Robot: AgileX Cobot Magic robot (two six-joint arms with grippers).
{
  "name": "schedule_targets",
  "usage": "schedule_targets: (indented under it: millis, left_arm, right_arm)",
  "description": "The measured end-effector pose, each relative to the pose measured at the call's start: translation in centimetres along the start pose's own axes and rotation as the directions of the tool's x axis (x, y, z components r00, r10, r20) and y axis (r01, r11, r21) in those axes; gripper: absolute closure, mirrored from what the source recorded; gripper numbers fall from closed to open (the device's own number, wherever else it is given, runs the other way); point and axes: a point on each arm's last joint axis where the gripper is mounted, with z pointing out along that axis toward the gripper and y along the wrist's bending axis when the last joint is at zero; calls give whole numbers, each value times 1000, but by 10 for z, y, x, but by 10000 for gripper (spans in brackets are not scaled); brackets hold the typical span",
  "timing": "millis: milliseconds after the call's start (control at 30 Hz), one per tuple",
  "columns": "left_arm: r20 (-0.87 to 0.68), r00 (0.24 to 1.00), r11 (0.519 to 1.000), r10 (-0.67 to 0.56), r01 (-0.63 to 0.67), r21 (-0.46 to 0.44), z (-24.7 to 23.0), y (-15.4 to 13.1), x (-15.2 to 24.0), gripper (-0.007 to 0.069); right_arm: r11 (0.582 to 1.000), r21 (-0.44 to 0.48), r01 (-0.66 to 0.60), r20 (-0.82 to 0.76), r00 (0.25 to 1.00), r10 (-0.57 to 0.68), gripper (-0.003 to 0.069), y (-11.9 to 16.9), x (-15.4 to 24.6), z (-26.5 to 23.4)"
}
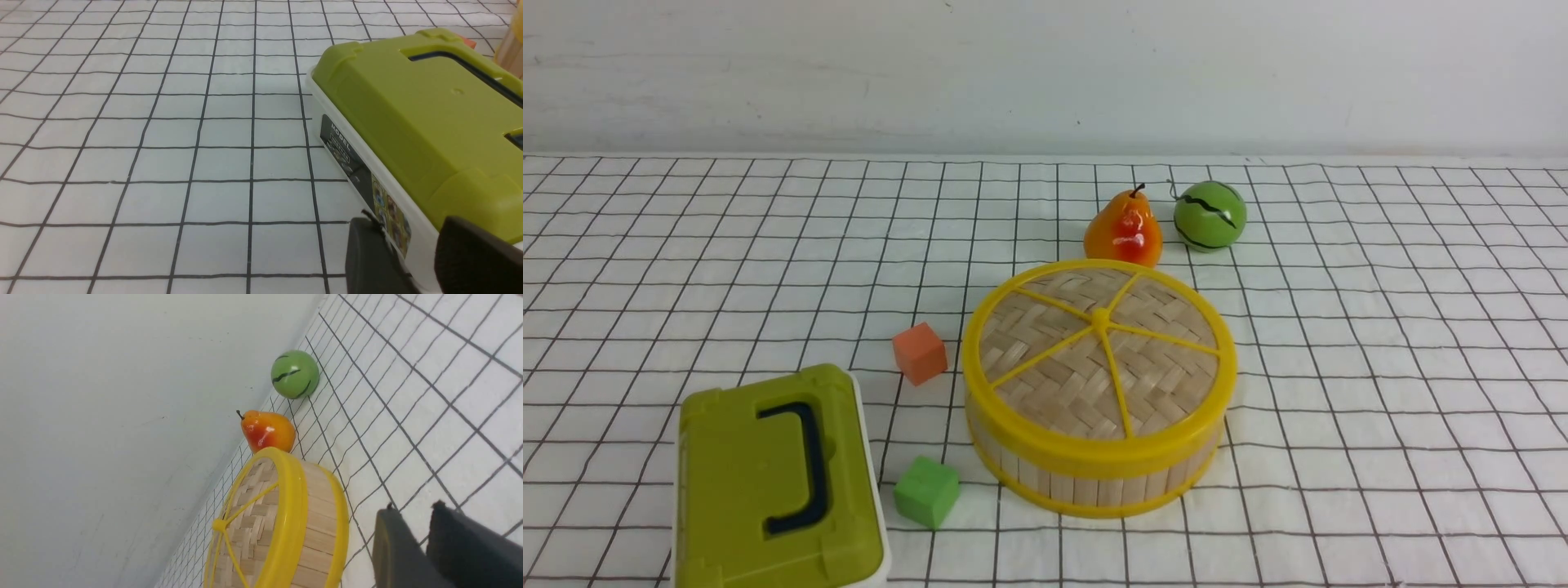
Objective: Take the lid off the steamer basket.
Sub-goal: Use the right arm to lift the lid of the steamer
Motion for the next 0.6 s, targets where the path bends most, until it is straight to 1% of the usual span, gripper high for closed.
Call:
schedule_targets:
  millis: [67,100,133,167,200,233,267,300,333,367,400,467,500,533,600]
  left_arm:
    - [0,1000,1000,0,0,0,0,0,0,386]
    - [0,1000,1000,0,0,0,0,0,0,386]
    - [0,1000,1000,0,0,0,0,0,0,386]
    - [0,1000,1000,0,0,0,0,0,0,386]
    - [0,1000,1000,0,0,0,0,0,0,386]
    - [0,1000,1000,0,0,0,0,0,0,386]
    - [0,1000,1000,0,0,0,0,0,0,386]
    - [0,1000,1000,0,0,0,0,0,0,386]
    - [0,1000,1000,0,0,0,0,0,0,386]
    - [0,1000,1000,0,0,0,0,0,0,386]
    - [0,1000,1000,0,0,0,0,0,0,386]
    - [0,1000,1000,0,0,0,0,0,0,386]
    - [0,1000,1000,0,0,0,0,0,0,386]
    - [0,1000,1000,0,0,0,0,0,0,386]
    - [0,1000,1000,0,0,0,0,0,0,386]
  right_arm:
    - [1000,-1,25,3,1000,-25,523,0,0,0]
    - [997,-1,75,3,997,-75,522,0,0,0]
    - [997,-1,81,3,997,-81,523,0,0,0]
    - [989,-3,151,-11,988,-151,523,2,0,-1]
    - [985,-4,170,-17,985,-170,523,2,1,-1]
    - [971,-20,240,-29,970,-241,523,9,0,-3]
    - [959,-37,282,-27,959,-283,523,16,-3,-5]
    - [934,-53,354,-32,934,-356,529,28,-6,-7]
    - [919,-60,391,-32,919,-393,540,36,-10,-8]
    - [891,-58,451,-56,889,-454,566,47,-14,-7]
    - [882,-63,467,-52,881,-470,571,53,-16,-8]
    - [777,-63,627,-118,768,-629,646,83,-30,-2]
    - [737,-62,673,-159,723,-673,664,89,-33,3]
    - [655,-73,752,-191,634,-749,677,105,-42,7]
    - [549,-85,832,-269,511,-816,681,124,-55,21]
